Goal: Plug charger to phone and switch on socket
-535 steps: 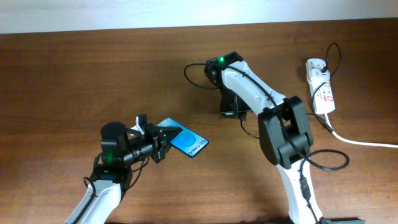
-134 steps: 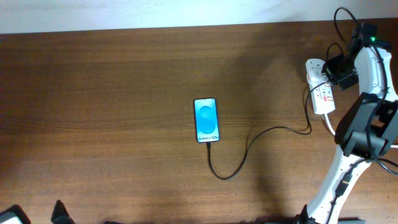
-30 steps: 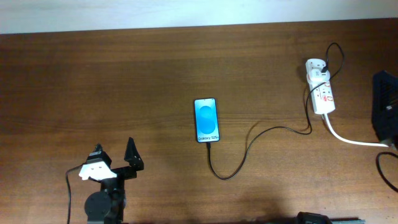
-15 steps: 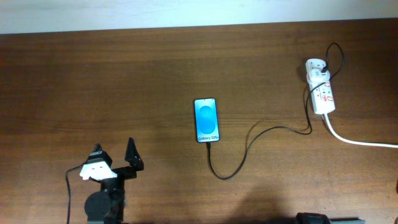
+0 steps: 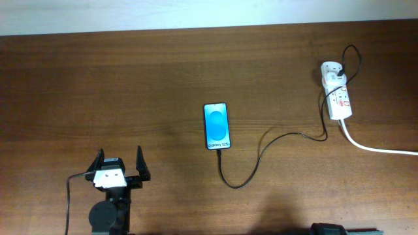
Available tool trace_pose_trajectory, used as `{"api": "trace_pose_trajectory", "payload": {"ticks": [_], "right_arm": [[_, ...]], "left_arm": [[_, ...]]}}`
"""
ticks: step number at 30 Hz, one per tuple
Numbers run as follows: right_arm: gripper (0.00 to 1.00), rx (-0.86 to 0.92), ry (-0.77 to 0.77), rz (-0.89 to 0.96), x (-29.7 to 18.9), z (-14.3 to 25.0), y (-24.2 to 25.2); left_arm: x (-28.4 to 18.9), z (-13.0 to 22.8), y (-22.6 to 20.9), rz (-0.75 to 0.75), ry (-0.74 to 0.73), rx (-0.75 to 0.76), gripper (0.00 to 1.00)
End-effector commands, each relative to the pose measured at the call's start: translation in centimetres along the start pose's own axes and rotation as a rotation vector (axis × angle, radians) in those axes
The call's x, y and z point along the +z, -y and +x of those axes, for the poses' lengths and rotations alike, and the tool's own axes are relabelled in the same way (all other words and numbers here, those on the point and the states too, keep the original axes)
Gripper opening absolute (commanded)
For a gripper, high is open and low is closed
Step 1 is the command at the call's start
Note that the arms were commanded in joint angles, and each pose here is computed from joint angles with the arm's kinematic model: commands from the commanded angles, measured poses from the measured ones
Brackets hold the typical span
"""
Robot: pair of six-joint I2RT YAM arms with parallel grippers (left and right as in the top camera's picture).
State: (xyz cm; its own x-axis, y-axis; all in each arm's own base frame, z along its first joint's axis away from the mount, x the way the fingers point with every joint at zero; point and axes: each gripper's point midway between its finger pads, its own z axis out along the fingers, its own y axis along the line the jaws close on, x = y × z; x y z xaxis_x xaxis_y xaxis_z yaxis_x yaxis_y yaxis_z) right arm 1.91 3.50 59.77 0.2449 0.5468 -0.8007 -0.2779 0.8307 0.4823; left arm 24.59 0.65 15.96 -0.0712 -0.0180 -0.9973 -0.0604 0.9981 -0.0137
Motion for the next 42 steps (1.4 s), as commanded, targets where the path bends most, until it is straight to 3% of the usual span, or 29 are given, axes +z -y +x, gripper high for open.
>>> {"api": "trace_pose_trajectory", "payload": {"ticks": [1, 6, 10, 17, 23, 29, 34, 42], "right_arm": [[0.42, -0.019, 0.051, -0.032, -3.5, -0.3, -0.9], [0.52, -0.042, 0.146, -0.092, -8.8, -0.7, -2.4], [0.55, -0.063, 0.324, -0.063, -15.1, -1.7, -2.1], [0.67, -0.052, 0.493, -0.050, -21.1, -2.4, -1.5], [0.99, -0.025, 0.551, -0.114, -23.3, -3.7, -1.3], [0.99, -0.010, 0.572, -0.128, -23.7, -4.5, -1.0], [0.99, -0.022, 0.653, -0.022, -24.2, -2.9, 0.3], [0.99, -0.045, 0.691, 0.006, -21.2, -3.2, 0.0]], "left_arm": [[0.0, 0.1, -0.1, -0.006, 0.004, 0.017, 0.99], [0.0, 0.1, -0.1, -0.006, 0.004, 0.017, 0.99], [0.0, 0.1, -0.1, -0.006, 0.004, 0.017, 0.99], [0.0, 0.1, -0.1, -0.006, 0.004, 0.017, 0.99], [0.0, 0.1, -0.2, -0.006, 0.004, 0.017, 0.99], [0.0, 0.1, -0.1, -0.006, 0.004, 0.017, 0.99], [0.0, 0.1, -0.1, -0.006, 0.004, 0.017, 0.99], [0.0, 0.1, -0.1, -0.006, 0.004, 0.017, 0.99]]}}
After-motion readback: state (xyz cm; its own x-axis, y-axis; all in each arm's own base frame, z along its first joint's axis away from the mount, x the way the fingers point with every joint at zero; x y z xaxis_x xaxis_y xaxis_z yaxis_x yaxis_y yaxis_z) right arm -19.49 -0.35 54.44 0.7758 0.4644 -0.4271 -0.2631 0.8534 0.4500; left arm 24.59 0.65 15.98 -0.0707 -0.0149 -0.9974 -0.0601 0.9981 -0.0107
